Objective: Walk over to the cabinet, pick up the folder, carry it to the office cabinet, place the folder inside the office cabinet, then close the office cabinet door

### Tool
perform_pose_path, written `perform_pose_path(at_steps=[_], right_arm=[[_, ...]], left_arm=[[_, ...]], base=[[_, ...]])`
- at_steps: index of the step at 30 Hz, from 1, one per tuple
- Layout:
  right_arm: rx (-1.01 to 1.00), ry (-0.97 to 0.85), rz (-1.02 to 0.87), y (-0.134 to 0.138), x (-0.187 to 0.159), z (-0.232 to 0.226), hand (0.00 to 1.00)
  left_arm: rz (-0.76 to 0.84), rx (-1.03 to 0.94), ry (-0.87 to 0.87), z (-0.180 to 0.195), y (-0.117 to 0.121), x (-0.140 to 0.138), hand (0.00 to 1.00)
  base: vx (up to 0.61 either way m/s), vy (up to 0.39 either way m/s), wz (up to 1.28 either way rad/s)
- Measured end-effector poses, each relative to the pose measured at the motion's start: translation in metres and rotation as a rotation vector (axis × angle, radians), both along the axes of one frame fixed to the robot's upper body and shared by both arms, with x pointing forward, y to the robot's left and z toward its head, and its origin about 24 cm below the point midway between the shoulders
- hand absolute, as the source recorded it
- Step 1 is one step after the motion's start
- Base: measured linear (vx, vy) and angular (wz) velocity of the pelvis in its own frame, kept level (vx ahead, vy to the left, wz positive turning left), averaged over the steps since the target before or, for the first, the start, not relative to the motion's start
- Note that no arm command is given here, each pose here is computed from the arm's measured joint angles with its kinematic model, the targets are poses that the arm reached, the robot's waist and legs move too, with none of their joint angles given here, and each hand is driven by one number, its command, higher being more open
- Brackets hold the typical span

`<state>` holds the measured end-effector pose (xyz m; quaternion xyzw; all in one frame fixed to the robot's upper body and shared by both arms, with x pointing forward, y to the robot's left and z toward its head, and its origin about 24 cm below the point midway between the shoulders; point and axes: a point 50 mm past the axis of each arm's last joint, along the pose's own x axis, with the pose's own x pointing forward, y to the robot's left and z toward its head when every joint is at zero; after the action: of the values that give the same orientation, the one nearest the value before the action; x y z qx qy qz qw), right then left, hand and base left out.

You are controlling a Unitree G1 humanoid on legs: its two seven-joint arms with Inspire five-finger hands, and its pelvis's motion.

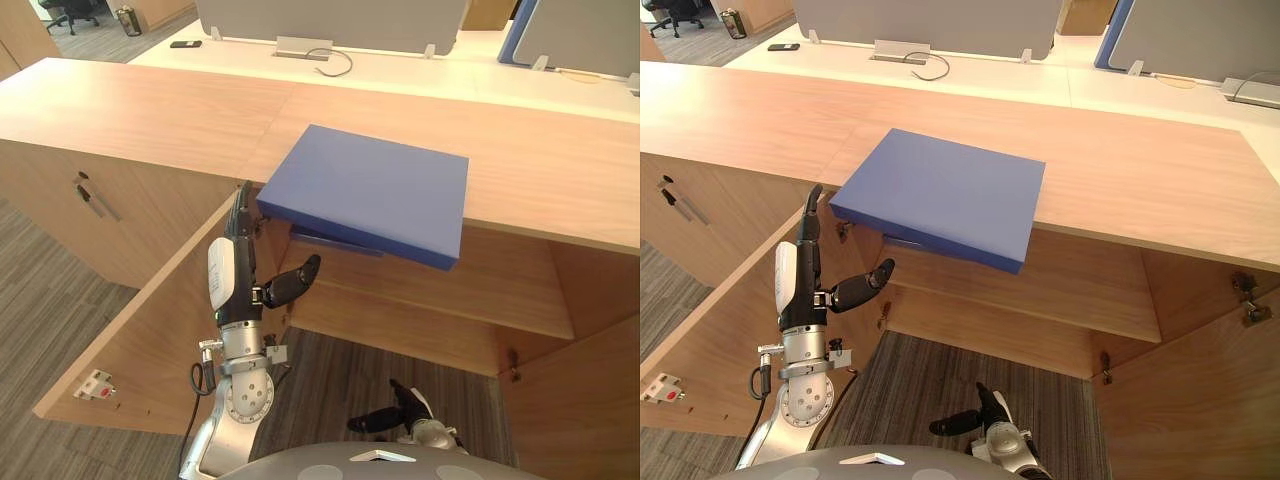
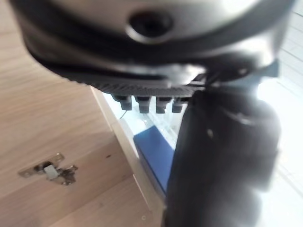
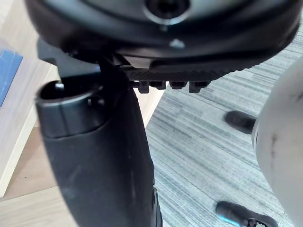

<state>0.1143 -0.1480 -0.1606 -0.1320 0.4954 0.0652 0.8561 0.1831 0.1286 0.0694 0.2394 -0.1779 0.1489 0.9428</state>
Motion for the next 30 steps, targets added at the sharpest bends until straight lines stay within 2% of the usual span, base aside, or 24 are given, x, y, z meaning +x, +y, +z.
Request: perform_pose_path(at_steps=[13, 30], right_arm=[[0.001, 0.002, 0.020, -0.001, 0.000, 0.000, 1.00], [-0.028, 0.001, 0.105, -0.006, 0.000, 0.001, 1.00]], left_arm=[[0.008, 0.166, -0.023, 0.001, 0.005, 0.000, 1.00], [-0.067, 0.423, -0.148, 0.023, 0.000, 0.025, 1.00]], base=[[-0.03, 0.008, -0.05], [-0.01, 0.012, -0.07]])
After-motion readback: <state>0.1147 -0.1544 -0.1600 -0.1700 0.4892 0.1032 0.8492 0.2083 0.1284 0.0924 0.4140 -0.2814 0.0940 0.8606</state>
